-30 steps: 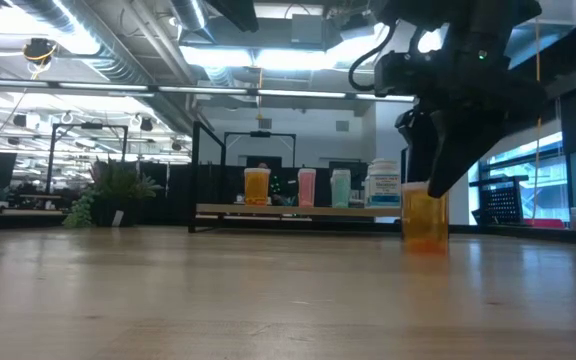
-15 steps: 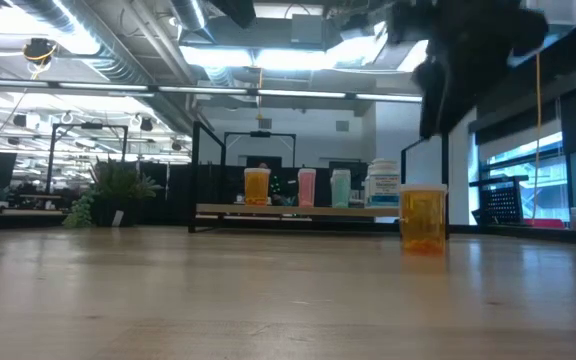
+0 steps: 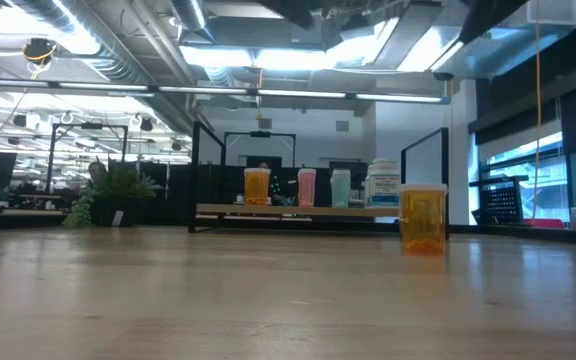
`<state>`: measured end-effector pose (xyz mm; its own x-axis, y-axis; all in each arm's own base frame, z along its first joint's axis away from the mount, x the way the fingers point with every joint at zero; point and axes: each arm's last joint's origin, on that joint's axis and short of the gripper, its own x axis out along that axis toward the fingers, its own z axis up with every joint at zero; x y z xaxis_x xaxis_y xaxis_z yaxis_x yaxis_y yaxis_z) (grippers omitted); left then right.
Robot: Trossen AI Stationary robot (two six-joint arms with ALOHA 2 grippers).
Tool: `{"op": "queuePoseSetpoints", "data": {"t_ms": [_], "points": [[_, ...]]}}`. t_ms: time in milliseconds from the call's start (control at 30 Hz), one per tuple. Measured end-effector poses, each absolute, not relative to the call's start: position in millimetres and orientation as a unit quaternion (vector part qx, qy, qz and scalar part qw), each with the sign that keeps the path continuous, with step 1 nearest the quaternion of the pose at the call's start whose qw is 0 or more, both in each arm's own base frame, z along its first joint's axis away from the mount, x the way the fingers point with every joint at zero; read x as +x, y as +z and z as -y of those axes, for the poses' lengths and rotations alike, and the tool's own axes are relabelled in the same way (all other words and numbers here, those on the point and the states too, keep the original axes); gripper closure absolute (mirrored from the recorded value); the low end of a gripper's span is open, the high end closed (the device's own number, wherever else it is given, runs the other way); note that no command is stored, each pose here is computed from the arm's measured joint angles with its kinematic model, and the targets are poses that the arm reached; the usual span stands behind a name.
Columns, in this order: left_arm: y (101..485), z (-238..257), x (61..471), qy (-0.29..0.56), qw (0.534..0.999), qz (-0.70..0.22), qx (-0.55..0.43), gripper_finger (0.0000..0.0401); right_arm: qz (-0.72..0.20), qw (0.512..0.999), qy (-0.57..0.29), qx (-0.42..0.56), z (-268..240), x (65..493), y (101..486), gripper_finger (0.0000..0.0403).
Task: Pick and place medicine bottles onto shelf by color
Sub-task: Put the orange pill bottle on the shelf aligned with the orange pill bottles
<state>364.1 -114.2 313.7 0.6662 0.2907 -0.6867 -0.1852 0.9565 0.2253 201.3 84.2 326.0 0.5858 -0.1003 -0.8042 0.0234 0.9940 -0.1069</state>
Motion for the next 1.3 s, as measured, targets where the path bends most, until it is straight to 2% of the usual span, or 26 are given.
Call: {"op": "queuePoseSetpoints", "data": {"t_ms": [267,400,500,967,1300], "points": [[265,125,412,0.122,0.925,-0.356,0.055,0.0199,-0.433,0.896,0.057,-0.080,-88,178,341,0.0122],[247,113,427,0.137,0.923,-0.357,0.046,0.0199,-0.442,0.886,0.119,-0.081,-89,174,342,0.0122],[233,105,435,0.127,0.920,-0.370,0.034,0.0199,-0.444,0.884,0.129,-0.073,-90,173,342,0.0122],[229,99,442,0.138,0.924,-0.356,-0.038,0.0199,-0.442,0.885,0.130,-0.073,-90,174,342,0.0122],[229,100,442,0.134,0.924,-0.357,-0.040,0.0196,-0.442,0.885,0.129,-0.072,-90,174,342,0.0122]]}}
